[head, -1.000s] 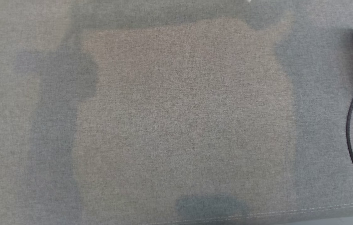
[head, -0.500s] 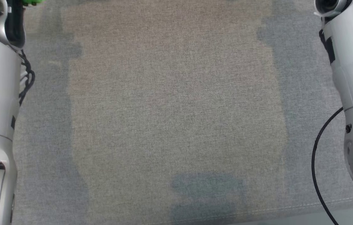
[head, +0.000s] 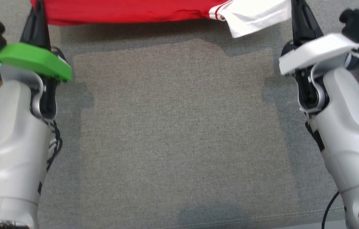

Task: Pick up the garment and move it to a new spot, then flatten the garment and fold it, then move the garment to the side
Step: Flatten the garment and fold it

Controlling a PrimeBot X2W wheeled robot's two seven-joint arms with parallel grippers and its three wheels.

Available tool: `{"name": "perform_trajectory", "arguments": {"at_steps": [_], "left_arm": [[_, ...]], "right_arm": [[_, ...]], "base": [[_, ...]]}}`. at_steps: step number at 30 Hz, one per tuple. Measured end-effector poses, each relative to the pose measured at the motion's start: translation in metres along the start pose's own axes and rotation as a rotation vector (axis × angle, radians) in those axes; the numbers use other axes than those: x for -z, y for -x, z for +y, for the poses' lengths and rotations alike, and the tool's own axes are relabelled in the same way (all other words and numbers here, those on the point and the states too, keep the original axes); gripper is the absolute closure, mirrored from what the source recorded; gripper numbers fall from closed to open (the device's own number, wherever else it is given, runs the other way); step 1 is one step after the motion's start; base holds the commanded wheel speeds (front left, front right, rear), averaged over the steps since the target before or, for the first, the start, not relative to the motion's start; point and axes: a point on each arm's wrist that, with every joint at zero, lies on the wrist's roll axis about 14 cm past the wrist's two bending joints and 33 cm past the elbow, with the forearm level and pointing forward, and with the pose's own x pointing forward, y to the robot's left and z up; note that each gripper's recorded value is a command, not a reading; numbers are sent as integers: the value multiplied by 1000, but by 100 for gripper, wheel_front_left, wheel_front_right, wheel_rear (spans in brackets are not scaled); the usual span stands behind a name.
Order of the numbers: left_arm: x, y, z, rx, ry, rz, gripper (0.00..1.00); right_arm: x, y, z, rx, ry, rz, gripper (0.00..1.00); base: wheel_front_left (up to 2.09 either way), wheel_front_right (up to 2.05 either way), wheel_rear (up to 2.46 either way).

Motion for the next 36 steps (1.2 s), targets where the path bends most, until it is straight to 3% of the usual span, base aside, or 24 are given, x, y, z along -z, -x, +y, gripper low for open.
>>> {"name": "perform_trajectory", "arguments": {"at_steps": [10,18,31,36], "left_arm": [[39,101,-3,-12,-4,35,100],[50,172,-16,-24,-19,82,100],[41,249,-30,-82,-24,144,100],[47,263,-30,-95,-24,197,100]], "right_arm": [[43,120,-19,104,-103,104,100],[49,197,-16,149,-124,146,100],[49,290,-12,224,-135,271,100],[53,307,-13,263,-132,329,100]], "base": [[0,0,0],[0,0,0],[0,0,0],[0,0,0]]}}
